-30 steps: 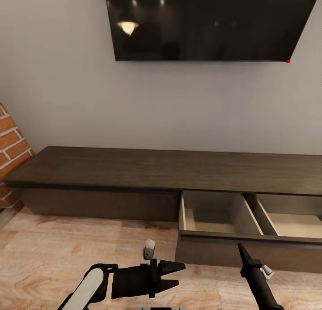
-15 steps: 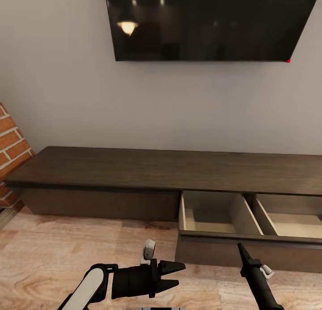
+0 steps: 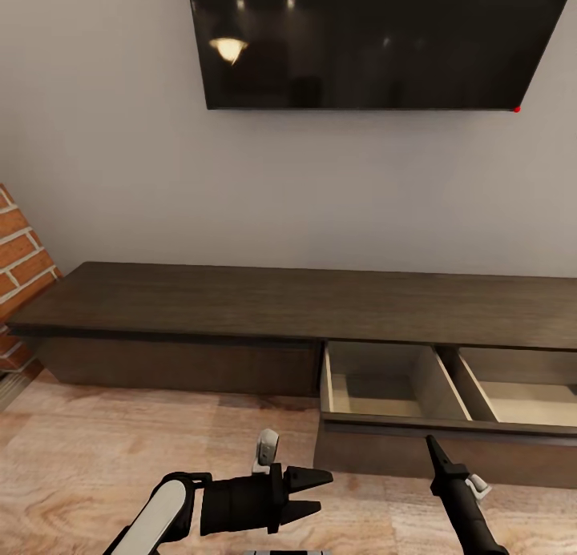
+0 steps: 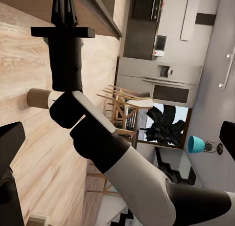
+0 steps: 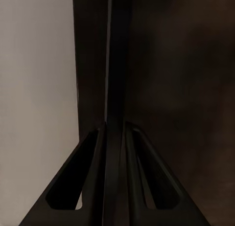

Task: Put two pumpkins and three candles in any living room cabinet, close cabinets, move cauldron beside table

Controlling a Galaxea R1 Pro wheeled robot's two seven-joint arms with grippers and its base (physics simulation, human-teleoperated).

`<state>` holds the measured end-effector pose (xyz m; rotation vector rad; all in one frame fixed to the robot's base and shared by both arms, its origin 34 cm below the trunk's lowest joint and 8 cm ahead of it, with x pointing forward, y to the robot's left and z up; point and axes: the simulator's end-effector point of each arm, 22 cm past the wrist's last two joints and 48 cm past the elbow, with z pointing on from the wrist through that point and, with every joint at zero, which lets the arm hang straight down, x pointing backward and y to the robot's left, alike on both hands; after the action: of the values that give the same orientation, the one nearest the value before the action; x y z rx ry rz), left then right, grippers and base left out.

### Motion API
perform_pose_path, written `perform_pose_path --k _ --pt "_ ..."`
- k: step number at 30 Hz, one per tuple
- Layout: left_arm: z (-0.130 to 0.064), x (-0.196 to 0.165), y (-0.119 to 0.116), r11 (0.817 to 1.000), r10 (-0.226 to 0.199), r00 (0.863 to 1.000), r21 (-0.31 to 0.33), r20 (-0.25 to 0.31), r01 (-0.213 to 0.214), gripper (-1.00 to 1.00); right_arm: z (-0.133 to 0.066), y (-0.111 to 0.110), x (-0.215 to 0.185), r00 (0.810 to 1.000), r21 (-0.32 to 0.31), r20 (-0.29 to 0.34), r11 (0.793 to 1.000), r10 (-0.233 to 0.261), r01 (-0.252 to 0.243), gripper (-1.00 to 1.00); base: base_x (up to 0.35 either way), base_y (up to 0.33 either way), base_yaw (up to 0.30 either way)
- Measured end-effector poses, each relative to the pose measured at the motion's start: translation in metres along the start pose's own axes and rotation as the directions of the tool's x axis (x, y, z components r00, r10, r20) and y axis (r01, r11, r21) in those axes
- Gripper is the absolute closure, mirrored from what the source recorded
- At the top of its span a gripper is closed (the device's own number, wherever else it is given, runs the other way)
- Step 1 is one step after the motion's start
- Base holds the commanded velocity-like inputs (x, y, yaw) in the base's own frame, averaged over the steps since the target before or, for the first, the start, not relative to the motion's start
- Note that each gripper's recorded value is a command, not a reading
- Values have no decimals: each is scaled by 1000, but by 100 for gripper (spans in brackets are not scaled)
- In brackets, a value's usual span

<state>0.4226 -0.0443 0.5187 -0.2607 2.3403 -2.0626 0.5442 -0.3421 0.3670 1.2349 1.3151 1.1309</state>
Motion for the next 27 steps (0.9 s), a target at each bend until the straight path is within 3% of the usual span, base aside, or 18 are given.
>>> perform_pose_path --k 27 --pt "0 0 0 1000 0 1000 0 1 0 -100 0 0 1 1000 0 -5 1000 5 -5 100 -65 0 0"
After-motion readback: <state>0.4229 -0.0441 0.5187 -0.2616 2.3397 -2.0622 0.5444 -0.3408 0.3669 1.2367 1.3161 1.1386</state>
